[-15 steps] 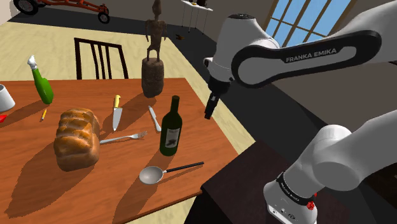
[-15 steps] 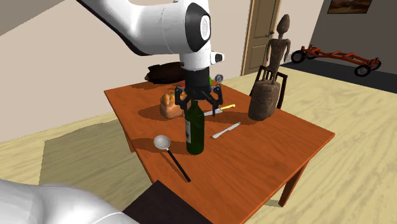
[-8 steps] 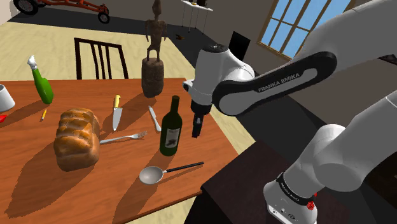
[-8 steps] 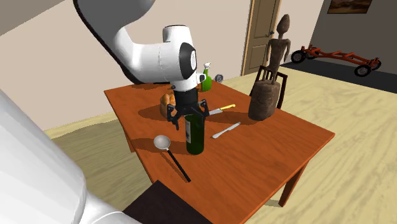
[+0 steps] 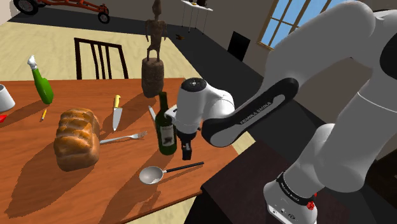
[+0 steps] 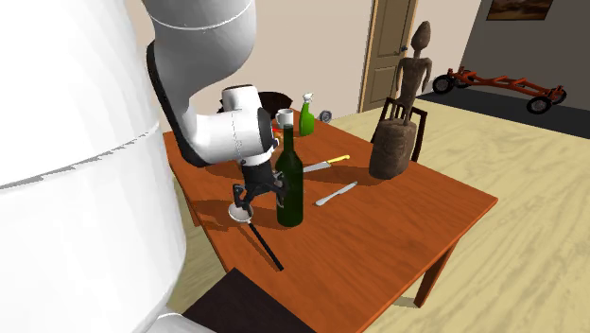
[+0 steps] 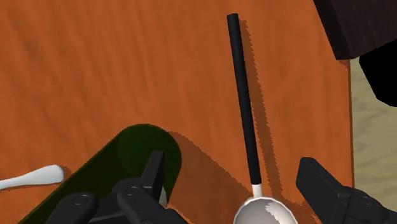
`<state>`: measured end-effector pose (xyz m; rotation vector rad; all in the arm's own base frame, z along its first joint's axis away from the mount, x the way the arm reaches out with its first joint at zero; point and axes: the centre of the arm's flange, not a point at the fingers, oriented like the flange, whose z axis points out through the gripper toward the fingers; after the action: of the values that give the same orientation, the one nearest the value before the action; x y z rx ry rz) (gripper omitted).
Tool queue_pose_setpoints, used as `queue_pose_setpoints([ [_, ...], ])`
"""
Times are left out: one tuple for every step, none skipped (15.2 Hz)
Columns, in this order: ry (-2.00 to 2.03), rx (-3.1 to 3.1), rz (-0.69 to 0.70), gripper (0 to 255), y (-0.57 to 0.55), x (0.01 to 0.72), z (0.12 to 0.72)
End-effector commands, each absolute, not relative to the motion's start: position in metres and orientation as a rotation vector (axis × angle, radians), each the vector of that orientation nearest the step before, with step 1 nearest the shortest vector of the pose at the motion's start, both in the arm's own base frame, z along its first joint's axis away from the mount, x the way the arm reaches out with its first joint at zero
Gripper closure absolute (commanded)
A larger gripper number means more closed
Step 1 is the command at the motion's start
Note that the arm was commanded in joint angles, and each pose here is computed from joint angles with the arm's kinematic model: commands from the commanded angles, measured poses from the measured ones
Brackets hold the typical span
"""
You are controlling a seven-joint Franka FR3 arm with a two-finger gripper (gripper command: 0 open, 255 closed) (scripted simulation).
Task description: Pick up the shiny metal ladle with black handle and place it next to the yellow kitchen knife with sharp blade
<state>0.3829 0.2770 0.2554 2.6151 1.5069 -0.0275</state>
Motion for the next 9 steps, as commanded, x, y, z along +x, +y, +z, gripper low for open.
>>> queue_pose_setpoints([
  [1.596,2.554,-0.033,0,0.292,0.378,0.233],
  [1.637,2.524,-0.037,0,0.299,0.375,0.222],
  [1.678,2.493,-0.041,0,0.305,0.372,0.21],
  [1.719,2.462,-0.045,0,0.312,0.369,0.199],
  [1.758,2.43,-0.049,0,0.318,0.365,0.187],
  [1.768,2.422,-0.05,0,0.319,0.364,0.185],
  [1.768,2.422,-0.05,0,0.319,0.364,0.179],
  [1.768,2.422,-0.05,0,0.318,0.364,0.174],
  [1.768,2.422,-0.05,0,0.317,0.365,0.169],
])
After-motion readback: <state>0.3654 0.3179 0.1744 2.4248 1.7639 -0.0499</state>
